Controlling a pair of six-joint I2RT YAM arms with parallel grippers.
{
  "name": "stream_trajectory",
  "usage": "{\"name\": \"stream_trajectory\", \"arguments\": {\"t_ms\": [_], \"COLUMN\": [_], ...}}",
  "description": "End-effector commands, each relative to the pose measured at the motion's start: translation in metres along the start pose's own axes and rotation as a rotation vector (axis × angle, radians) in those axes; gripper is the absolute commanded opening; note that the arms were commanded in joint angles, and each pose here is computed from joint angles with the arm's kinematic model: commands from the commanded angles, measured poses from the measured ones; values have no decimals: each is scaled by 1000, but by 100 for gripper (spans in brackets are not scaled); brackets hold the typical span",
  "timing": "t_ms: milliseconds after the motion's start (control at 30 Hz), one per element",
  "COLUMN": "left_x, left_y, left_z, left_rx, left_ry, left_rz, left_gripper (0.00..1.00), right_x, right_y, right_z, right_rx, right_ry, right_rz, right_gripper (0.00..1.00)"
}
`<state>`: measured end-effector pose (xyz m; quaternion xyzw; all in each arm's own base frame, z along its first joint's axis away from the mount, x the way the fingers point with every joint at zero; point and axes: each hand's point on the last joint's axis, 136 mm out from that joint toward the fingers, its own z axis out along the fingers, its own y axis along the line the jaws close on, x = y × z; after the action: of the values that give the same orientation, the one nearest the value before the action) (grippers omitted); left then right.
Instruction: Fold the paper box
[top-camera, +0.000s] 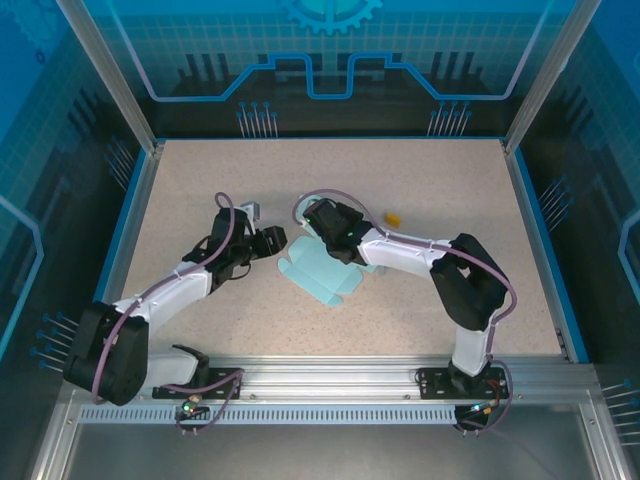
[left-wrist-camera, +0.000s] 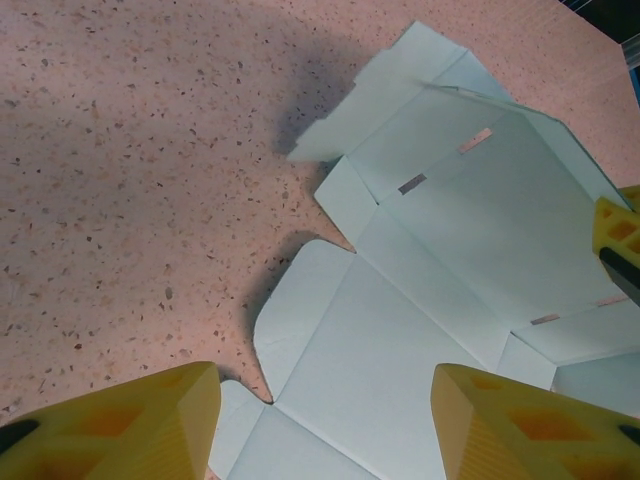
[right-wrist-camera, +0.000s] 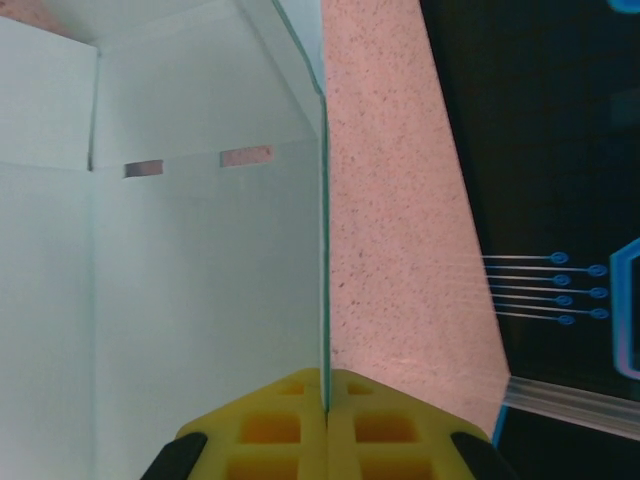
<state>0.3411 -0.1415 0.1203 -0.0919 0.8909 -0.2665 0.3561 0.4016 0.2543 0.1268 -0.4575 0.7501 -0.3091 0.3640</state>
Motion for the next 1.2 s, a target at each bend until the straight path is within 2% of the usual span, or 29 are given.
{"name": "stream_trajectory", "arguments": {"t_ms": [0, 200, 433, 633, 833, 1167], "left_x": [1, 0, -9, -21, -40, -59], "left_y": [9, 16, 12, -16, -49, -83], "left_z": [-6, -7, -15, -26, -40, -18], "left_rx": [-26, -51, -36, 80, 197, 318], "left_ry": [-4, -8, -35, -54, -70, 22], "left_rz": [21, 1, 6, 15, -5, -66], "left_gripper": [60, 60, 61, 65, 66, 64], "right_x": [-8, -8, -11, -12, -9, -9], "right_y": [5, 8, 5, 2, 2, 4], "right_z": [3, 5, -14, -33, -38, -44], "right_rx": [95, 139, -18, -147, -203, -225], "right_ry": [-14, -19, -87, -146, -161, -184], "right_rz": [-73, -88, 1, 81, 119, 150], "right_gripper": [0, 0, 0, 0, 0, 0]}}
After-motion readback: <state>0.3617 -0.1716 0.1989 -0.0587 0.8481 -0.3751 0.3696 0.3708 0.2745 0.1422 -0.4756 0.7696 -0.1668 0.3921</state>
